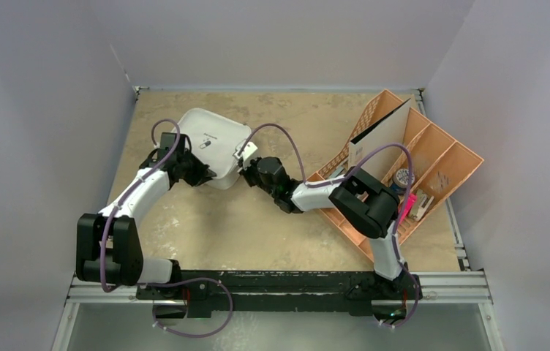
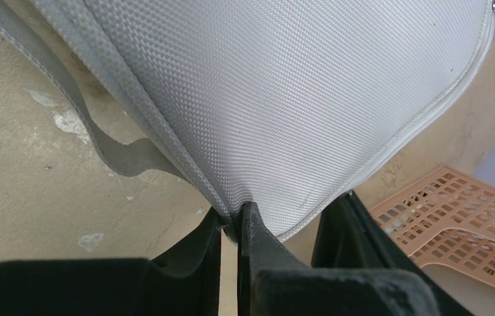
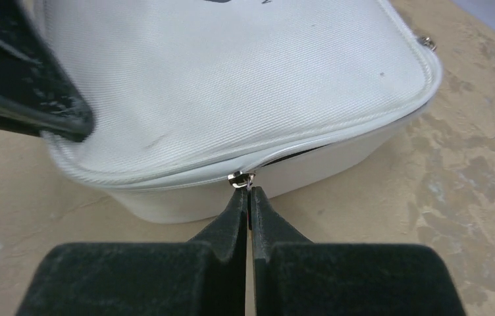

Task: Organize the medicine kit
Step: Zip the medicine box at the center of the board.

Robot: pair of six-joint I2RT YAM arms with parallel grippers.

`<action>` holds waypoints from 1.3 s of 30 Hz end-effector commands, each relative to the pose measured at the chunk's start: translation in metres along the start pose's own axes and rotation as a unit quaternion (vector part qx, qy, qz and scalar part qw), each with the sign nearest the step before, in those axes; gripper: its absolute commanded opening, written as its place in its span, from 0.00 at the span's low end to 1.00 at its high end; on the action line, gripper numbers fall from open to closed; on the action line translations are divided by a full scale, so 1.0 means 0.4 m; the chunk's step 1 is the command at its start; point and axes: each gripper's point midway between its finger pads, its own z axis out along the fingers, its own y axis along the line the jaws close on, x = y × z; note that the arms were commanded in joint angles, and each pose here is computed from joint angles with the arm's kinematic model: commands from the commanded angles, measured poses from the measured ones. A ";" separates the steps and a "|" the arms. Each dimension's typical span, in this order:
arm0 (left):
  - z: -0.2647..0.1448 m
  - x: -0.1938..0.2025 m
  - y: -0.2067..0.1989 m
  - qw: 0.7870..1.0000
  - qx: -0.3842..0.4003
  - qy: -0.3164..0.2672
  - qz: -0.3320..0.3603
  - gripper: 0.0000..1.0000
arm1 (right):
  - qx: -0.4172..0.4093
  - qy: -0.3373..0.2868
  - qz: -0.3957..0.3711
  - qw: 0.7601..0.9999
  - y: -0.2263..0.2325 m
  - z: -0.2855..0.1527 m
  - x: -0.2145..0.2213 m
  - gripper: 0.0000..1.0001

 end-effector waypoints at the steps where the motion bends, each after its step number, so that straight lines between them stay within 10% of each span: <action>1: -0.025 -0.005 0.077 0.995 -0.057 -0.009 0.078 0.00 | 0.081 -0.042 -0.013 0.996 -0.170 0.003 -0.105 0.00; 20: -0.093 0.054 0.070 0.969 -0.004 0.065 0.239 0.00 | 0.082 -0.027 -0.021 0.996 -0.468 0.042 -0.063 0.00; 39: -0.112 0.076 0.048 0.920 0.053 0.117 0.370 0.00 | -0.038 -0.078 -0.104 0.991 -0.483 0.153 -0.086 0.00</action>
